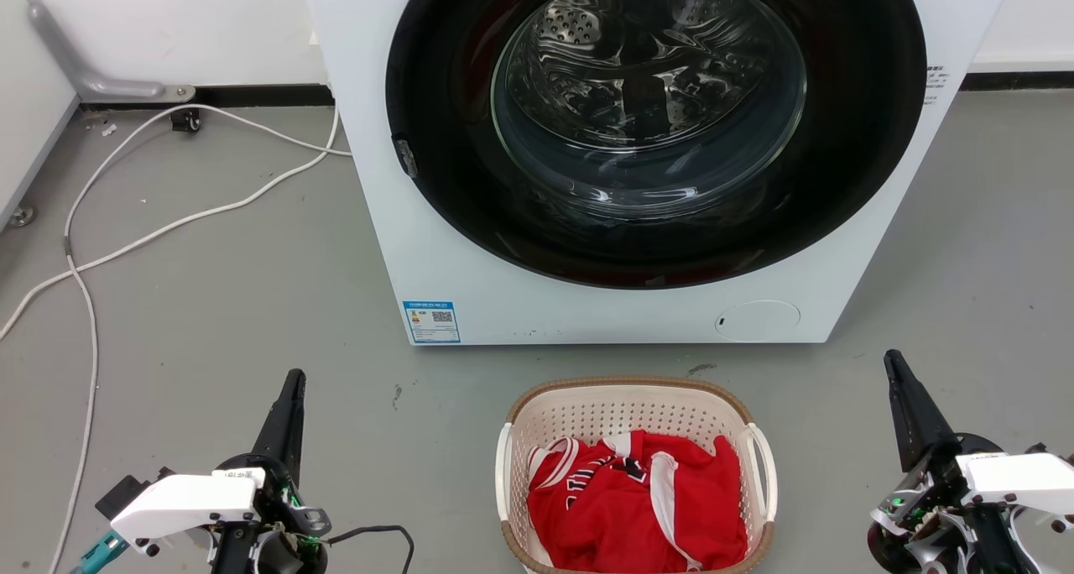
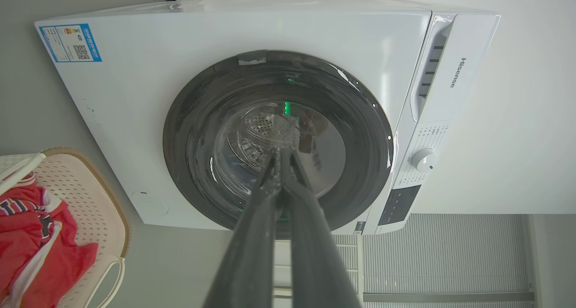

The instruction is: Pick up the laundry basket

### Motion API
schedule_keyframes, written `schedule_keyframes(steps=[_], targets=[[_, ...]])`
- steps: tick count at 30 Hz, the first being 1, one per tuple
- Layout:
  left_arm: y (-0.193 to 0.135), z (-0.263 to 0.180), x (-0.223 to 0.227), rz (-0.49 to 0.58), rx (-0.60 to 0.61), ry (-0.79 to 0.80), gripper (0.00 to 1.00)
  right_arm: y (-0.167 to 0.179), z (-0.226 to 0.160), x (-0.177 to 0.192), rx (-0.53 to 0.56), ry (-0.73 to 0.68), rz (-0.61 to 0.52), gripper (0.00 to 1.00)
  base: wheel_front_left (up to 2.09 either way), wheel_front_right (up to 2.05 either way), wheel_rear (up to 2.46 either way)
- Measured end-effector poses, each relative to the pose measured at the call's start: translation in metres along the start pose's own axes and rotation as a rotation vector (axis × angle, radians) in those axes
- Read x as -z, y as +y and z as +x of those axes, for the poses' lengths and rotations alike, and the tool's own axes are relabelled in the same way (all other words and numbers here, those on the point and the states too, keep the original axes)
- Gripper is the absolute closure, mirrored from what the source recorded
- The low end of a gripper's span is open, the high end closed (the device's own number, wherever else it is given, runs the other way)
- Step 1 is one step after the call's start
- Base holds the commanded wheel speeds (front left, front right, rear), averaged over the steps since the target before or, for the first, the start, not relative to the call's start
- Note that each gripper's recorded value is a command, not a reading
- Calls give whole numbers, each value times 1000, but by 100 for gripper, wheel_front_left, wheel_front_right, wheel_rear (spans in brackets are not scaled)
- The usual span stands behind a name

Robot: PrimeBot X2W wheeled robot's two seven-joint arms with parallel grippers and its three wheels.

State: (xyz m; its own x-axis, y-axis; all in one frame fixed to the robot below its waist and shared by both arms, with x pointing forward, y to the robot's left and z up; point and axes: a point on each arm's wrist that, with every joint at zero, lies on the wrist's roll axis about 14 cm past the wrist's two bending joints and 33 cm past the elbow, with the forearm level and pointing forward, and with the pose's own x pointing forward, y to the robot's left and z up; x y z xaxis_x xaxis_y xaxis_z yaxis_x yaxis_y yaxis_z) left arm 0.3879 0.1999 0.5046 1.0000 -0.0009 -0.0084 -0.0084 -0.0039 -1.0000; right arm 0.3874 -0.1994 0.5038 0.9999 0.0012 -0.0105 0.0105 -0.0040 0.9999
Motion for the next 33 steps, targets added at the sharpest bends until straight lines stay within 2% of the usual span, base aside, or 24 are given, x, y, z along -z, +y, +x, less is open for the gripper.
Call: schedule_keyframes(steps=[22, 23, 27, 33], targets=[[0, 0, 0, 0, 0, 0, 100, 0, 0, 0, 0, 0, 0, 100, 0, 0, 0], [2, -1, 0, -1, -6, 0, 0, -2, -1, 0, 5, 0, 0, 0, 0, 0, 0], [22, -10, 1, -8, -64, -4, 0, -22, -10, 0, 66, -6, 4, 0, 0, 0, 0], [17, -10, -5, 49, -53, -32, 0, -22, -10, -3, 68, -24, -57, 0, 0, 0, 0]])
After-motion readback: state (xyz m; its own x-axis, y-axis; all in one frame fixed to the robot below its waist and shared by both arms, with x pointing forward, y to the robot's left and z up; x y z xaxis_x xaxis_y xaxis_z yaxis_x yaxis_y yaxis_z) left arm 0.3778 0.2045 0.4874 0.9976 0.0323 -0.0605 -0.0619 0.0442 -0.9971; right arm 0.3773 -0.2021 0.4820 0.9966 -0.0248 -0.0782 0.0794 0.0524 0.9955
